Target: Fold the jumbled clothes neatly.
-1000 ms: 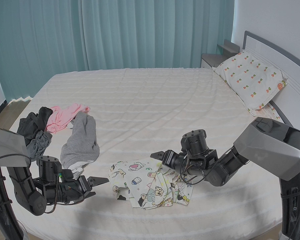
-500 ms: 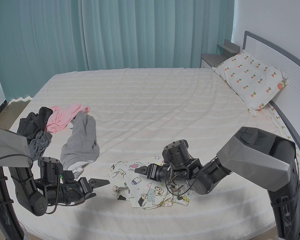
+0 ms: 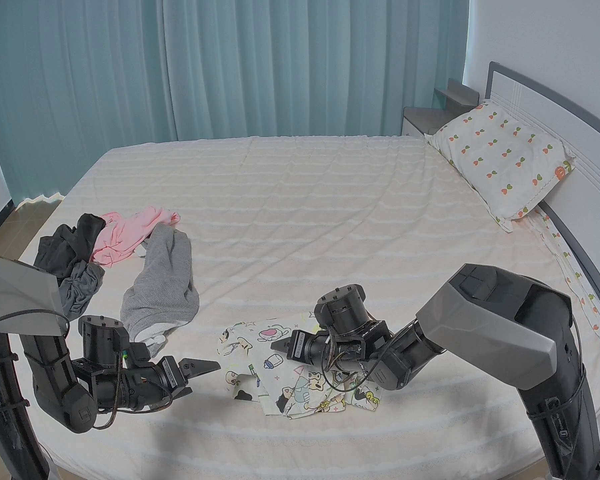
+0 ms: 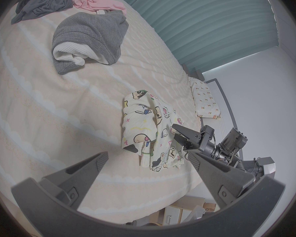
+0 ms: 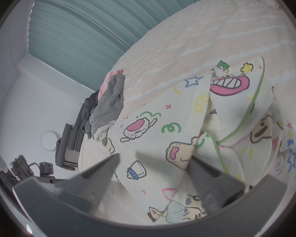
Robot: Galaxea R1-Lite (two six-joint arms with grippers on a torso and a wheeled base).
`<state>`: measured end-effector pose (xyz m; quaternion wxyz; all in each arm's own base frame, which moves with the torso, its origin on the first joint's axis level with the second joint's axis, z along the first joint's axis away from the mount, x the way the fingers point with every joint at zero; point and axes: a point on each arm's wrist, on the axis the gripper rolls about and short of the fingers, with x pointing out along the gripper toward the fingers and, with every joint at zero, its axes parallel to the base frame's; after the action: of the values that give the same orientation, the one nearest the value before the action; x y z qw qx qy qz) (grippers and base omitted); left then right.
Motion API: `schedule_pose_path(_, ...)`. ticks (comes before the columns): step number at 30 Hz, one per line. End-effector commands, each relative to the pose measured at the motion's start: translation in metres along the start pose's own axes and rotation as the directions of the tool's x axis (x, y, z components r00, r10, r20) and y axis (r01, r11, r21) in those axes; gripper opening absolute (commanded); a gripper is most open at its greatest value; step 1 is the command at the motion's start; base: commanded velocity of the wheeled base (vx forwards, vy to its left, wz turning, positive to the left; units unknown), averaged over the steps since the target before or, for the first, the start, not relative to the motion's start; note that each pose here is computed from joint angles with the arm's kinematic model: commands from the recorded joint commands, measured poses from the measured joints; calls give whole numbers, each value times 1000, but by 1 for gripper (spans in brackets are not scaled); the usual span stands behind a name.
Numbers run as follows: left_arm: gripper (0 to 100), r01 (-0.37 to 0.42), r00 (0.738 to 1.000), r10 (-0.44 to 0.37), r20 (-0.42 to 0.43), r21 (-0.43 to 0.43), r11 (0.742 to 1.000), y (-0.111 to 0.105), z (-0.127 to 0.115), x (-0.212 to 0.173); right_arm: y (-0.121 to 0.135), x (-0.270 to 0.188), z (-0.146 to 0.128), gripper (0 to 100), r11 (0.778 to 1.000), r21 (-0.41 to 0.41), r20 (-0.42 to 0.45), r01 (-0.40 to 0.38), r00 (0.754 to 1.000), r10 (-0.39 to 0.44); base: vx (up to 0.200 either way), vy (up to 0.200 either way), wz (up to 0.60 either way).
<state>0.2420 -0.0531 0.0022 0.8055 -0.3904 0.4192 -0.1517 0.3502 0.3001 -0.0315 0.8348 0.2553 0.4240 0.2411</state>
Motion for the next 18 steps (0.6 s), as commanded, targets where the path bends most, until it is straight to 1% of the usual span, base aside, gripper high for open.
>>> schedule_pose_path(1,100,0,1000,0,-1,-1,1000,0,0,1,-7,-6,3,0,1000,12,1,21,1000,-22,0,0,0)
schedule_pose_path(7,100,0,1000,0,-1,-1,1000,0,0,1,-16,-28,13,0,998,44,12,46,999,-46,0,0,0)
schedule_pose_path(10,100,0,1000,0,-1,-1,1000,0,0,1,-13,-48,17,0,998,55,15,38,999,-39,0,0,0)
schedule_pose_path(14,100,-1,1000,1,-2,-1,1000,0,0,1,-9,-71,21,0,998,60,12,8,1000,-9,0,0,0)
schedule_pose_path(15,100,0,1000,0,-1,-1,1000,0,0,1,-10,-81,24,0,998,64,13,-13,1000,12,0,0,0)
schedule_pose_path(16,100,0,1000,0,-1,-1,1000,0,0,1,-10,-81,24,0,998,64,13,-13,1000,12,0,0,0)
schedule_pose_path(17,100,0,1000,0,-1,-1,1000,0,0,1,-15,-96,35,0,997,72,35,-39,999,37,0,0,0)
schedule_pose_path(18,100,-1,1000,1,-2,-1,1000,0,0,1,-17,-102,39,0,996,74,41,-49,998,46,0,0,0)
